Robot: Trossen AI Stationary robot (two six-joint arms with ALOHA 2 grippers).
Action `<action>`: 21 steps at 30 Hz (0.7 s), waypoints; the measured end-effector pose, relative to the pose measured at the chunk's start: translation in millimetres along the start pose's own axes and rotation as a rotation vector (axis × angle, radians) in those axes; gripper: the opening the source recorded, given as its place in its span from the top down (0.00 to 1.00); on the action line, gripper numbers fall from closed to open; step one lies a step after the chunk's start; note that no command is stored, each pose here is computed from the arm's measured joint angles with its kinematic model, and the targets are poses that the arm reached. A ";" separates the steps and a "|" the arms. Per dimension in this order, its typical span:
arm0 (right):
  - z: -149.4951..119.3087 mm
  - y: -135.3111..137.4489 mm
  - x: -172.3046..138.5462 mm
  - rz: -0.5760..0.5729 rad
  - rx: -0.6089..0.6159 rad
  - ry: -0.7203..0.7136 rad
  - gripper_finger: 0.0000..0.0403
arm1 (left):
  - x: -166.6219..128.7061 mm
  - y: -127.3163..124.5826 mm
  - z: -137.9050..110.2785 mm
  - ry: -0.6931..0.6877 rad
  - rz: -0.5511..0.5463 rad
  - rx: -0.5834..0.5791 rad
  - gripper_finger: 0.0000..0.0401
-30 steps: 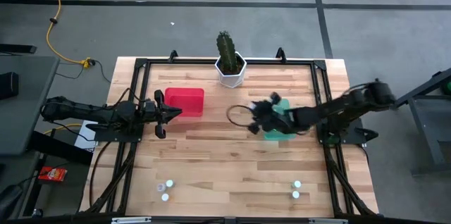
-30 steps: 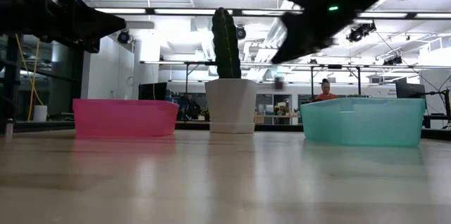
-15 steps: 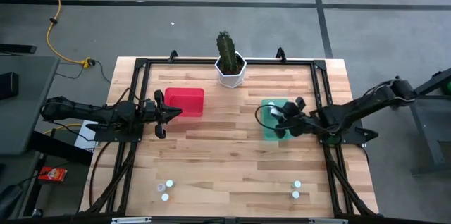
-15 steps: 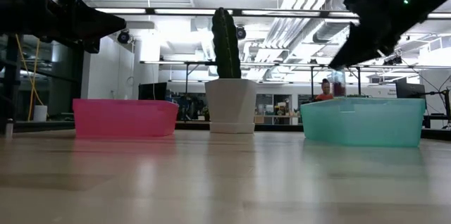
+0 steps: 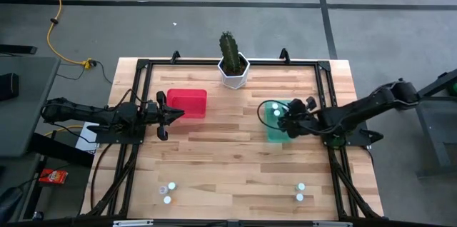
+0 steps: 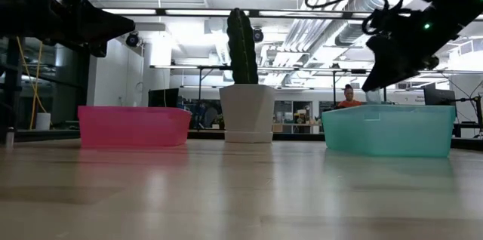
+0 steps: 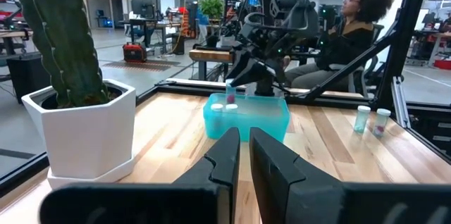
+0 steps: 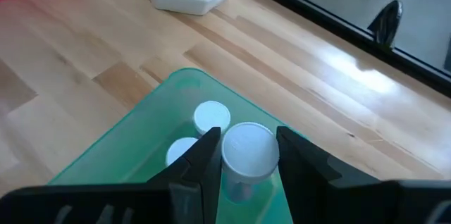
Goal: Pick and place medicine bottles into bin by pill shape (circle, oval)
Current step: Put the top blue capsule bottle into the green bin
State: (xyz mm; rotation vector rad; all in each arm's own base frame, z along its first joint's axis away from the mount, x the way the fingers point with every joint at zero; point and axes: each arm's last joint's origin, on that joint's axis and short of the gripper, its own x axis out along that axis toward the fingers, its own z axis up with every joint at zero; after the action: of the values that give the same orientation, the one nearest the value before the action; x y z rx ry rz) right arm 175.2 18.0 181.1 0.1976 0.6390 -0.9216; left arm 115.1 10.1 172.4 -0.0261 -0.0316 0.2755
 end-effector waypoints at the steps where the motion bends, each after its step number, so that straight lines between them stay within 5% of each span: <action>1: -0.3 1.0 2.9 -0.008 0.001 0.007 0.74 | 0.0 0.0 0.1 -0.001 0.000 0.000 0.94; 21: 1.0 13.1 40.2 0.000 0.023 0.117 0.73 | 0.0 0.0 0.0 0.000 0.000 0.000 0.94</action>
State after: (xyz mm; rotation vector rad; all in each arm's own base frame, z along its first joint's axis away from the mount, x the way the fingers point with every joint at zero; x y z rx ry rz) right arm 203.5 -1.8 156.8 0.2741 0.7365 -0.9224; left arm 115.0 10.1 172.4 -0.0262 -0.0319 0.2754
